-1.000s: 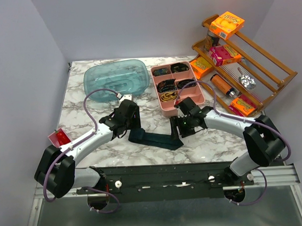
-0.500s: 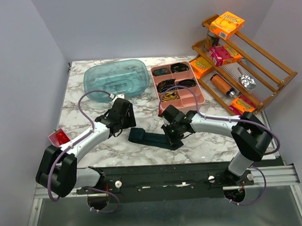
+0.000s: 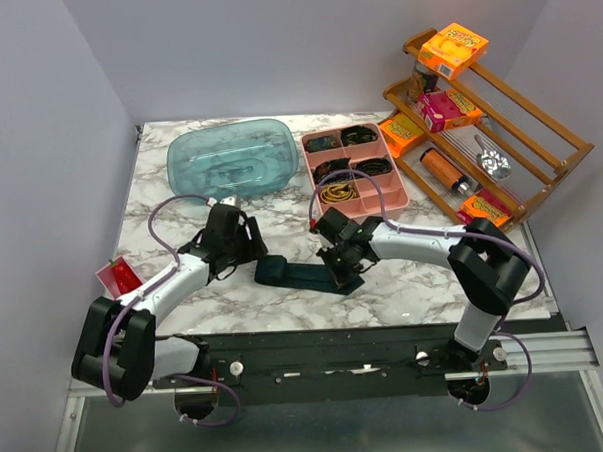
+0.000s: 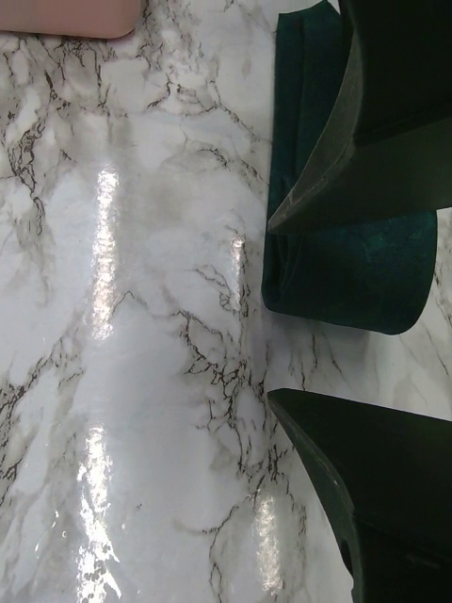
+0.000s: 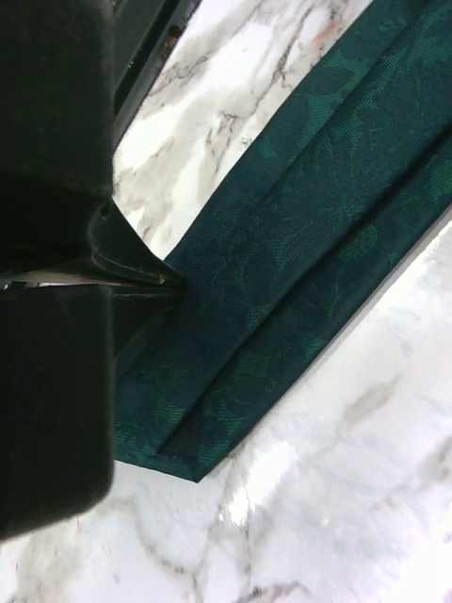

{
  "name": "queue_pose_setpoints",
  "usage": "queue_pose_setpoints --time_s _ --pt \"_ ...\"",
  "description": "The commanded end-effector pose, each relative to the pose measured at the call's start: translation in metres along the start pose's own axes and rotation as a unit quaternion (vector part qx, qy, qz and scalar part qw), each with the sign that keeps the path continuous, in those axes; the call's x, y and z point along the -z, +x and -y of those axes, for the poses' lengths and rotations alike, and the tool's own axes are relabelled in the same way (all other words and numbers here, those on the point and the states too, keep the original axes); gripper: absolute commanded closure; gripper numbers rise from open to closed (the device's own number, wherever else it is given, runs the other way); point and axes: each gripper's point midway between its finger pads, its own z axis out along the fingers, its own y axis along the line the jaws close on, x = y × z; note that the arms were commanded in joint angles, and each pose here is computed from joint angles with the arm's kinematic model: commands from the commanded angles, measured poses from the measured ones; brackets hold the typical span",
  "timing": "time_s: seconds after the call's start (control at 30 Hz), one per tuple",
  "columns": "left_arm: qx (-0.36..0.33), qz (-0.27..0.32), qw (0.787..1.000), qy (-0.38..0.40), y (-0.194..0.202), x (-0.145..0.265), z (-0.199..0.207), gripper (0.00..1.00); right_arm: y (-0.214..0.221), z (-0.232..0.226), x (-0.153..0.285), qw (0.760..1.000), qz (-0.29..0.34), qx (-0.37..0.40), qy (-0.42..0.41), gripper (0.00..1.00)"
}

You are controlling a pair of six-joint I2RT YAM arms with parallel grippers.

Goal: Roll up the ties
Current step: Roll the tie at the center of the board.

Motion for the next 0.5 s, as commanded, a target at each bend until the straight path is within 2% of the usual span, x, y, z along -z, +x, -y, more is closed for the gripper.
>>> queue_pose_setpoints --time_s 0.0,0.07,0.2,0.47 --pt "0.011 0.012 0.999 0.043 -0.005 0.003 0.011 0.23 -0.006 0.019 0.004 0.998 0.002 0.023 0.055 0.9" --pt "0.015 0.017 0.999 0.04 -0.007 0.004 0.008 0.23 -0.015 0.01 0.013 0.999 0.018 0.027 0.035 0.9" --pt "0.024 0.021 0.999 0.036 -0.01 0.006 0.003 0.23 -0.055 -0.028 0.044 0.993 0.089 0.054 -0.047 0.89" --pt "0.055 0.039 0.996 0.057 -0.017 0.014 -0.003 0.23 -0.105 -0.08 0.053 0.977 0.122 0.091 -0.151 0.89"
